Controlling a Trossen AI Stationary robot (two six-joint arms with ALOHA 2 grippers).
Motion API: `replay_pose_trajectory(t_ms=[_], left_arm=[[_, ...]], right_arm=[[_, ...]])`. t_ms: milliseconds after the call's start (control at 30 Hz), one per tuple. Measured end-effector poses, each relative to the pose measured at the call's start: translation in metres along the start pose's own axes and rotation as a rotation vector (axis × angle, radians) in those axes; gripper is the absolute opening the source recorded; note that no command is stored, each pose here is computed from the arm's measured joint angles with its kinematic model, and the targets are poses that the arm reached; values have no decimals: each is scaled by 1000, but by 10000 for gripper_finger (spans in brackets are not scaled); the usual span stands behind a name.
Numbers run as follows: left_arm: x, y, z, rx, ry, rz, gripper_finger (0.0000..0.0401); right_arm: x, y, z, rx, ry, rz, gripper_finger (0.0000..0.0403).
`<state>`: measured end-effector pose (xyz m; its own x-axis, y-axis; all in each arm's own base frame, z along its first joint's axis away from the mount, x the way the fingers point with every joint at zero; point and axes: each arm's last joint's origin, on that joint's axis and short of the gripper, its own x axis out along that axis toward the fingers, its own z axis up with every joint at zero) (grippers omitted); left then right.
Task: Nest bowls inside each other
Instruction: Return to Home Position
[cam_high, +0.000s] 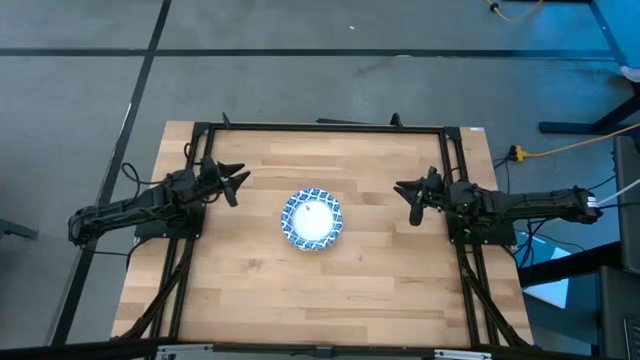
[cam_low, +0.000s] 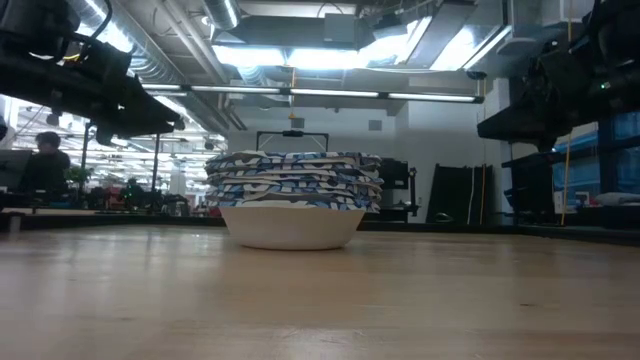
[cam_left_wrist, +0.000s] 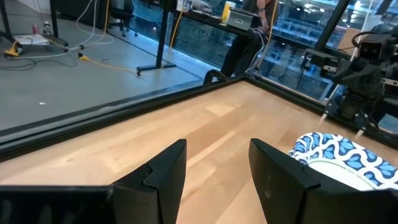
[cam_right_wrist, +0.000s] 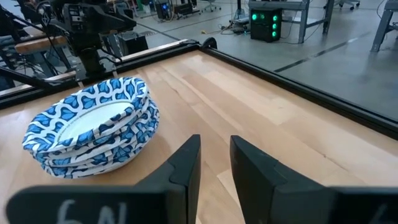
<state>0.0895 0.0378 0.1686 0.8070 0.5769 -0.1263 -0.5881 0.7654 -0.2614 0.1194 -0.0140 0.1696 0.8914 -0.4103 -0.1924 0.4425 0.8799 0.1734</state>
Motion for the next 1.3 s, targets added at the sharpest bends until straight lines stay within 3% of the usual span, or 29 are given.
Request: replay_pose_trajectory(t_ms=[1300], left_arm=[[0, 1, -1, -21, 2, 25, 169]], right_arm=[[-1, -2, -8, -44, 78, -20, 88]])
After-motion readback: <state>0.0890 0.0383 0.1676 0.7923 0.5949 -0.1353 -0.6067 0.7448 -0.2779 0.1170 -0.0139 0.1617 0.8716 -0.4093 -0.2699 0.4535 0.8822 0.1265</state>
